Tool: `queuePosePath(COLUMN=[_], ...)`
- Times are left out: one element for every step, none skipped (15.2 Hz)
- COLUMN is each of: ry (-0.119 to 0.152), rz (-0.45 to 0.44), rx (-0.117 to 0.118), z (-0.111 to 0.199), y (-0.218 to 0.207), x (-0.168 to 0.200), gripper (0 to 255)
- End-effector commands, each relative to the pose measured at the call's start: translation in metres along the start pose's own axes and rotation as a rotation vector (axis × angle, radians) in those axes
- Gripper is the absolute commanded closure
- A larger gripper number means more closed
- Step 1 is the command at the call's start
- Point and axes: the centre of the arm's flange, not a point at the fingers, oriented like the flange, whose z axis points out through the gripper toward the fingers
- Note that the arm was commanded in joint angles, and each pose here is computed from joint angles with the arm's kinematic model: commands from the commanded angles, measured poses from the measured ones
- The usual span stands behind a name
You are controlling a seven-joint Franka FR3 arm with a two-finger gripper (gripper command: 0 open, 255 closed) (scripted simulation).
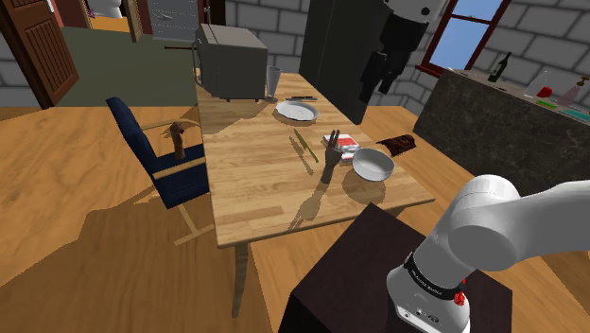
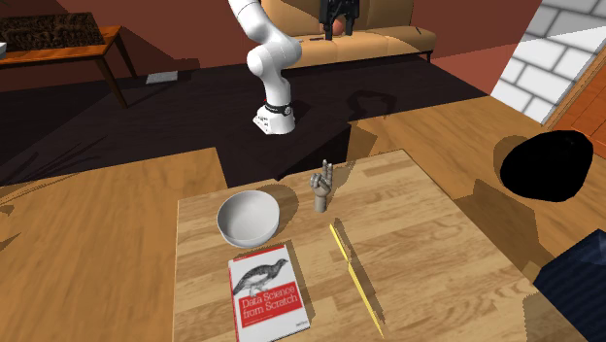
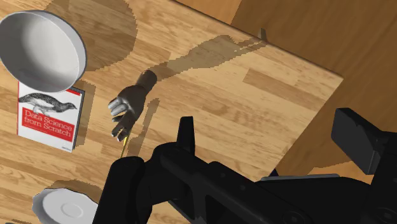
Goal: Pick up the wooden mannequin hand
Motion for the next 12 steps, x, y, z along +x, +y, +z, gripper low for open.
queuePosePath(ry=[0.000, 0.004, 0.008, 0.013, 0.017, 0.021, 0.025, 0.029, 0.034, 0.038, 0.042, 0.046], rz=[0.000, -0.011, -0.022, -0.033, -0.044, -0.055, -0.066, -0.077, -0.088, -0.099, -0.110, -0.121], rx=[0.000, -0.002, -0.003, -0.005, -0.006, -0.008, -0.010, -0.011, -0.013, -0.014, -0.016, -0.018], z=[0.000, 0.011, 0.021, 0.032, 0.043, 0.053, 0.064, 0.074, 0.085, 0.096, 0.106, 0.116], y=[0.000, 0.007, 0.014, 0.022, 0.029, 0.036, 0.043, 0.050, 0.057, 0.064, 0.072, 0.079], x=[0.000, 0.002, 0.003, 0.005, 0.007, 0.009, 0.011, 0.014, 0.016, 0.019, 0.021, 0.024], gripper=[0, 0, 0, 0, 0, 0, 0, 0, 0, 0, 0, 0])
